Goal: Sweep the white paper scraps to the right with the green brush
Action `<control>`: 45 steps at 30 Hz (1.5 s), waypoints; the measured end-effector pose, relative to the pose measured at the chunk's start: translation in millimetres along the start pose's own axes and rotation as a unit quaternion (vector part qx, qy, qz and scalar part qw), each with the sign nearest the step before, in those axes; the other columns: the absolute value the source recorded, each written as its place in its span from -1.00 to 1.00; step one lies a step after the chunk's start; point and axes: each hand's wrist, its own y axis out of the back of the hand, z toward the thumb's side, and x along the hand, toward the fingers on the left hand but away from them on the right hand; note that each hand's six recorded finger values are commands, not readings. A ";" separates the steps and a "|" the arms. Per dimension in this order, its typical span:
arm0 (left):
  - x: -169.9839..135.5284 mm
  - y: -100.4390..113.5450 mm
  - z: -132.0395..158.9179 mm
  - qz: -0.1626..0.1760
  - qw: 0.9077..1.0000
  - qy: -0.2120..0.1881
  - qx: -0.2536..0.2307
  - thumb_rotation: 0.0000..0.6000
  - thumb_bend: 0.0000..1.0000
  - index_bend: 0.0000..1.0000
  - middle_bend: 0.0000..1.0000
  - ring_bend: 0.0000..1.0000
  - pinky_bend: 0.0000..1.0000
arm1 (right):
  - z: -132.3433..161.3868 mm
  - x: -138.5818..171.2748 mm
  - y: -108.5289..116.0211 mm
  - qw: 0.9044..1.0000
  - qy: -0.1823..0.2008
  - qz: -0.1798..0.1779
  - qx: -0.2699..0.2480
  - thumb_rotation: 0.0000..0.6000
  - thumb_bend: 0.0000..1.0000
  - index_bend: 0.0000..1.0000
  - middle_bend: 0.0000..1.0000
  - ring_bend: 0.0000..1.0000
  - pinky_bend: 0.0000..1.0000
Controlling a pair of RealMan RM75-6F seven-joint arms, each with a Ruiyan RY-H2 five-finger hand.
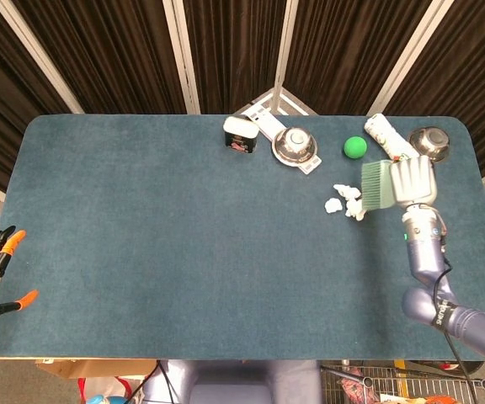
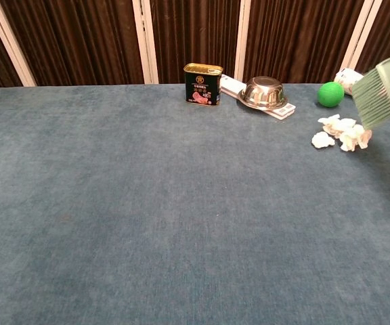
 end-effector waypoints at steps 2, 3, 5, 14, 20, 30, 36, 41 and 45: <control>0.3 -0.8 1.1 -0.001 1.000 -0.001 0.001 1.00 -1.00 -1.00 -1.00 -1.00 -1.00 | -3.4 2.1 6.4 1.000 0.000 -0.006 -0.004 1.00 0.23 0.70 0.80 0.84 0.69; 0.5 -1.0 1.4 -0.001 1.000 -0.002 0.001 1.00 -1.00 -1.00 -1.00 -1.00 -1.00 | -3.1 3.4 9.6 1.000 0.002 -0.009 -0.007 1.00 0.23 0.70 0.80 0.84 0.69; 1.1 -1.9 2.2 -0.002 1.000 -0.002 0.002 1.00 -1.00 -1.00 -1.00 -1.00 -1.00 | 0.0 7.7 17.7 1.000 0.010 -0.015 -0.020 1.00 0.23 0.70 0.80 0.84 0.69; 2.6 -3.6 4.7 -0.006 1.000 -0.006 0.003 1.00 -1.00 -1.00 -1.00 -1.00 -1.00 | 44.1 34.9 43.9 0.994 0.089 -0.038 -0.045 1.00 0.23 0.70 0.79 0.84 0.69; 2.8 -3.4 1.5 -0.007 1.000 0.000 0.000 1.00 -1.00 -1.00 -1.00 -1.00 -1.00 | 71.7 39.0 29.0 0.993 0.111 -0.019 -0.045 1.00 0.23 0.70 0.79 0.84 0.69; 3.2 -2.6 -3.5 -0.007 1.000 0.009 -0.002 1.00 -1.00 -1.00 -1.00 -1.00 -1.00 | 78.1 24.5 -8.0 0.995 0.100 0.012 -0.009 1.00 0.23 0.70 0.79 0.84 0.69; 2.9 -1.8 -5.2 -0.006 1.000 0.013 -0.002 1.00 -1.00 -1.00 -1.00 -1.00 -1.00 | 61.8 11.6 -27.6 0.996 0.075 0.025 0.029 1.00 0.23 0.70 0.79 0.84 0.69; 1.2 -1.8 -3.8 -0.005 1.000 0.010 0.001 1.00 -1.00 -1.00 -1.00 -1.00 -1.00 | 34.0 1.9 -40.5 0.996 0.041 0.029 0.074 1.00 0.23 0.70 0.79 0.84 0.69; 0.6 -1.2 -3.9 -0.003 1.000 0.011 0.002 1.00 -1.00 -1.00 -1.00 -1.00 -1.00 | 4.9 -2.7 -38.9 0.995 0.006 0.022 0.096 1.00 0.23 0.70 0.79 0.84 0.69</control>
